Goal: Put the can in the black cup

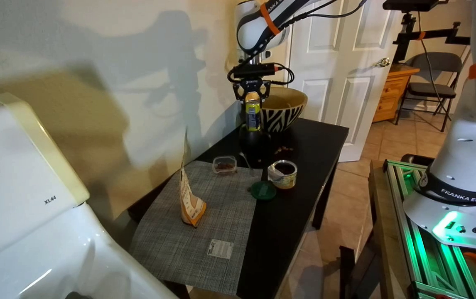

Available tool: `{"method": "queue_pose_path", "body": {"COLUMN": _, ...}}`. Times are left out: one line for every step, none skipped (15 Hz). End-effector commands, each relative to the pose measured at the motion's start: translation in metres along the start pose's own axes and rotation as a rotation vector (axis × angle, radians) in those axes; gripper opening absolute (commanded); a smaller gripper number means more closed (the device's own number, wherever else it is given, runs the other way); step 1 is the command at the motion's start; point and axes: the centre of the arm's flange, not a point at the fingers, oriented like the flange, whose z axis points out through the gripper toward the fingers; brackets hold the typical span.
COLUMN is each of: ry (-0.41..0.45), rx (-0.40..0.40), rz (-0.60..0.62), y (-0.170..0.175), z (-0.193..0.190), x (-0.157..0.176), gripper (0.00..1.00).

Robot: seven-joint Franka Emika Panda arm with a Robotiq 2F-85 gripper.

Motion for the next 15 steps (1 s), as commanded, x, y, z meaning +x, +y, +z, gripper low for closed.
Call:
{"method": "queue_pose_path", "body": {"ry": 0.005, "rx": 0.029, "rz": -0.019, "y": -0.01, "z": 0.015, "x": -0.003, "gripper": 0.39}}
{"method": "queue_pose_path", "body": {"ry": 0.019, "rx": 0.036, "rz": -0.018, "y": -0.013, "z": 0.019, "x": -0.003, "gripper": 0.39}}
{"method": "queue_pose_path", "body": {"ry": 0.025, "rx": 0.039, "rz": -0.02, "y": -0.016, "z": 0.023, "x": -0.003, "gripper": 0.39}}
{"method": "queue_pose_path", "body": {"ry": 0.034, "rx": 0.041, "rz": -0.022, "y": -0.018, "z": 0.027, "x": -0.004, "gripper": 0.39}}
{"method": "queue_pose_path", "body": {"ry": 0.035, "rx": 0.039, "rz": -0.026, "y": -0.02, "z": 0.031, "x": -0.005, "gripper": 0.39}}
{"method": "queue_pose_path", "body": {"ry": 0.033, "rx": 0.034, "rz": -0.027, "y": -0.022, "z": 0.033, "x": -0.006, "gripper": 0.39}}
{"method": "queue_pose_path", "body": {"ry": 0.033, "rx": 0.03, "rz": -0.031, "y": -0.022, "z": 0.036, "x": -0.007, "gripper": 0.51}}
{"method": "queue_pose_path", "body": {"ry": 0.03, "rx": 0.026, "rz": -0.033, "y": -0.023, "z": 0.038, "x": -0.009, "gripper": 0.39}}
{"method": "queue_pose_path", "body": {"ry": 0.027, "rx": 0.023, "rz": -0.036, "y": -0.022, "z": 0.039, "x": -0.01, "gripper": 0.39}}
{"method": "queue_pose_path", "body": {"ry": 0.025, "rx": 0.021, "rz": -0.036, "y": -0.021, "z": 0.039, "x": -0.011, "gripper": 0.38}}
{"method": "queue_pose_path", "body": {"ry": 0.027, "rx": 0.02, "rz": -0.036, "y": -0.019, "z": 0.036, "x": -0.012, "gripper": 0.43}}
{"method": "queue_pose_path", "body": {"ry": 0.032, "rx": 0.024, "rz": -0.036, "y": -0.017, "z": 0.033, "x": -0.012, "gripper": 0.77}}
{"method": "queue_pose_path", "body": {"ry": 0.034, "rx": 0.028, "rz": -0.034, "y": -0.014, "z": 0.03, "x": -0.01, "gripper": 0.89}}
{"method": "queue_pose_path", "body": {"ry": 0.036, "rx": 0.03, "rz": -0.032, "y": -0.012, "z": 0.026, "x": -0.008, "gripper": 0.96}}
{"method": "queue_pose_path", "body": {"ry": 0.038, "rx": 0.042, "rz": -0.028, "y": -0.007, "z": 0.018, "x": -0.005, "gripper": 0.99}}
